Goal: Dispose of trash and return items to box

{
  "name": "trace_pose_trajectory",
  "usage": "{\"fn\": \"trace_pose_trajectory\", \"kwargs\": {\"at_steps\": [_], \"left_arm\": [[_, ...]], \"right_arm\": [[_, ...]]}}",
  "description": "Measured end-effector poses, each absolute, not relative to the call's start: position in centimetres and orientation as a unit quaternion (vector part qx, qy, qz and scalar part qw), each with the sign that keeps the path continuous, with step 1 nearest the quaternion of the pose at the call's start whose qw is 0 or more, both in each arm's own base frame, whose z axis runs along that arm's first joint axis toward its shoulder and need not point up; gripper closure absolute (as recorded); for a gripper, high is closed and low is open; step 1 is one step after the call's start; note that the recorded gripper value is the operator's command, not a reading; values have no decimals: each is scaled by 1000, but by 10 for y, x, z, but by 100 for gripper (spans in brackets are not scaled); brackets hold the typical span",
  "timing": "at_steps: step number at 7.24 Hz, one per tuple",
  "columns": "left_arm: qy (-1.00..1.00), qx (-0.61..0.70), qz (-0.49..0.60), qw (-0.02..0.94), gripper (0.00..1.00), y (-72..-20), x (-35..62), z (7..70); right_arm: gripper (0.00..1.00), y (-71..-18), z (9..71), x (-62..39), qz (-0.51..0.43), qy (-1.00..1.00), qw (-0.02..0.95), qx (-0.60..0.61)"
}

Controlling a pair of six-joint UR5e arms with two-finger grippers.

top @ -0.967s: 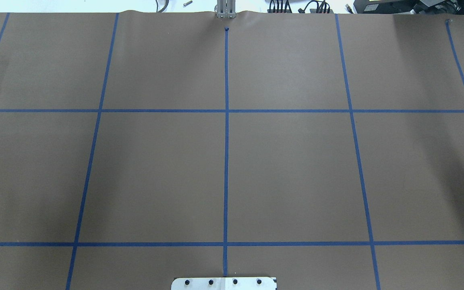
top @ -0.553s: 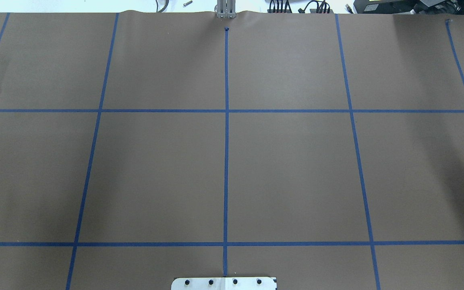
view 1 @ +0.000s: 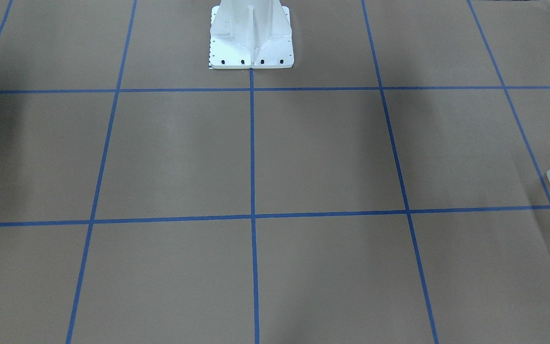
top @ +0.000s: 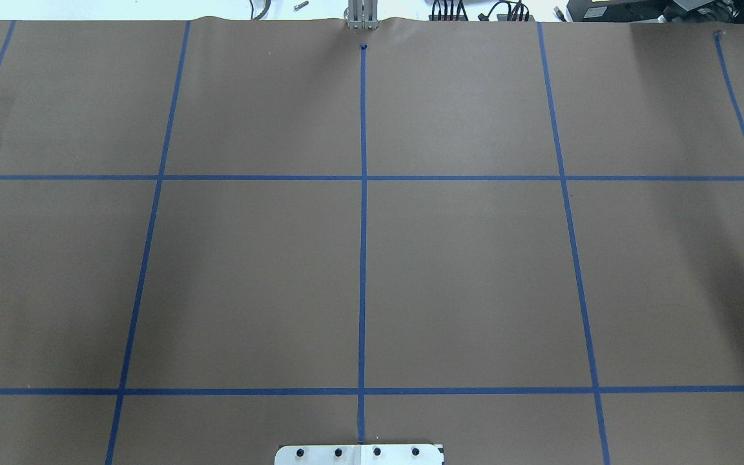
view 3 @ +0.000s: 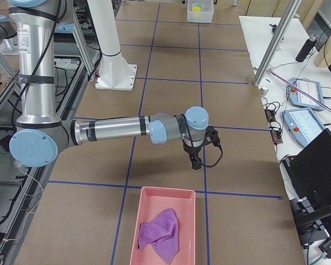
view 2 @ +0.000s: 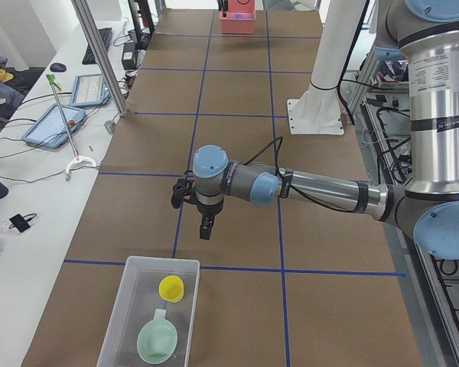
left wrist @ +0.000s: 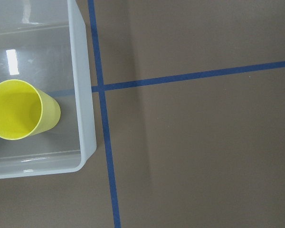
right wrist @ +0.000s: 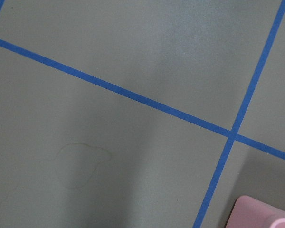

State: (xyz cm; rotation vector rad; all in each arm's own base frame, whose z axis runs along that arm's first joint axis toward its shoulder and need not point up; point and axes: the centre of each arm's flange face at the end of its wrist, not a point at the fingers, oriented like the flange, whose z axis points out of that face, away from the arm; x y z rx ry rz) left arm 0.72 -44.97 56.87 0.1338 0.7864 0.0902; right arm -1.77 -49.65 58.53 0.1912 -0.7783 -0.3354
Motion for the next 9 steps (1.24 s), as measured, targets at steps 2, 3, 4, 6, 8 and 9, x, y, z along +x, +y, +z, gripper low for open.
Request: {"fn": "trace_pose_trajectory", "kwargs": {"at_steps": [2,3,4,6,8,9], "left_arm": [[386,66,44,919,2,-450,7,567],[388,70,45,918,2,-448,6,563],[389,76,47,917,2,-447,6,556],[392,101,56,913,2,-440,4,527],[393,118,61,910,2,-435,3,507],[392,120,59,910,2,-434,2,504]], "right_arm": [[0,-496,583,-18,-163,-378,906,95],[0,-496,581,-18,-163,-379,906,96],[0,-495,580,-18,-162,-379,906,97],[0,-495,575,-17,-161,-380,905,101],[0,-489,566,-10,-157,-382,904,109],[0,-481,560,-5,-156,-382,904,114]]}}
